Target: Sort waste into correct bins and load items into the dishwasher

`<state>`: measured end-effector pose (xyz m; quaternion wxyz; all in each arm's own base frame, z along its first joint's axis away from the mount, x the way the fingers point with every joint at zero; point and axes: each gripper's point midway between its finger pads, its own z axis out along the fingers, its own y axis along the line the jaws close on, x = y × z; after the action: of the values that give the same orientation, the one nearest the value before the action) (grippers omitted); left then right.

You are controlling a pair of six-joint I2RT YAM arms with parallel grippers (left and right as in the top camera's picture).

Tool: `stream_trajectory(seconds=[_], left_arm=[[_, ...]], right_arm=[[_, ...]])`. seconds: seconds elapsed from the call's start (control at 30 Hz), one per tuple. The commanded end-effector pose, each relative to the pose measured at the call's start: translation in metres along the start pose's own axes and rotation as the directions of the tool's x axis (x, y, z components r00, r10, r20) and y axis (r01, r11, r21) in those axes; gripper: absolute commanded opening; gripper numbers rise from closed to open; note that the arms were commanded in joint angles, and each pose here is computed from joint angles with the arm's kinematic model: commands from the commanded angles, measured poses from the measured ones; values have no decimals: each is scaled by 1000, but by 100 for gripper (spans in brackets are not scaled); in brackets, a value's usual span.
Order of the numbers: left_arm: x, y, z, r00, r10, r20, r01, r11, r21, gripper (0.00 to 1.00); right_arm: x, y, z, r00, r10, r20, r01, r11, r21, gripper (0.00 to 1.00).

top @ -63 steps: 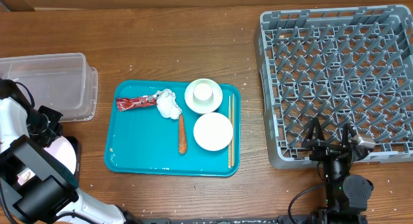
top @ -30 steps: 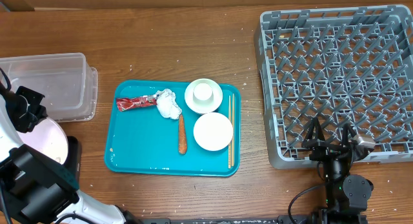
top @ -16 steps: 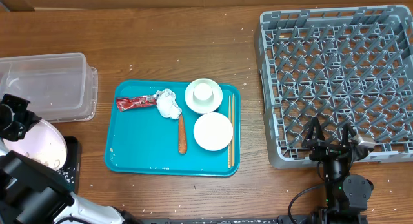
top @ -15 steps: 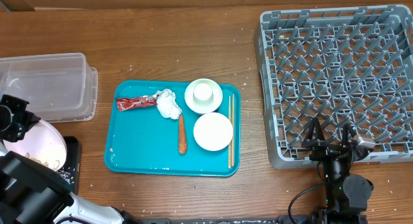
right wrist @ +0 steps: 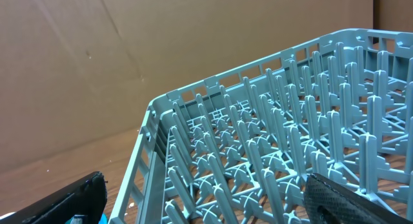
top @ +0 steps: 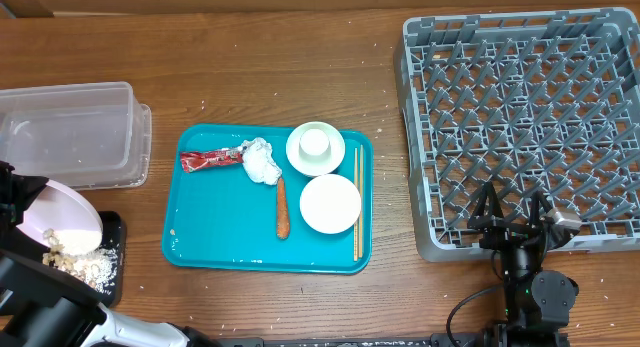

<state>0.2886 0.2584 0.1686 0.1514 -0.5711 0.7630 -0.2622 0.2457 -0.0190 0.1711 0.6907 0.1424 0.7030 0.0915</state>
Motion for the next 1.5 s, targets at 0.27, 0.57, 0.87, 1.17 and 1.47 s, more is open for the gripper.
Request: stream_trajectory(seconds=[0.27, 0.57, 0.87, 1.17, 1.47], left_arm=[[1, -32, -25, 999, 33, 30, -38, 987, 158, 4], [-3, -24, -35, 999, -15, 32, 8, 983, 184, 4], [-10, -2, -56, 993, -113, 37, 101, 969, 227, 4], [-15, -4, -65, 992, -114, 49, 96, 954, 286, 4], [-20, 3, -65, 990, -125, 72, 102, 960, 259, 4]], right_arm=[[0, -3, 0, 1000, -7, 10, 6, 1000, 13, 100], [0, -3, 0, 1000, -7, 10, 6, 1000, 13, 100], [0, -3, 0, 1000, -7, 10, 6, 1000, 13, 100], [0, -3, 0, 1000, -7, 10, 6, 1000, 13, 100], [0, -3, 0, 1000, -7, 10, 6, 1000, 13, 100]])
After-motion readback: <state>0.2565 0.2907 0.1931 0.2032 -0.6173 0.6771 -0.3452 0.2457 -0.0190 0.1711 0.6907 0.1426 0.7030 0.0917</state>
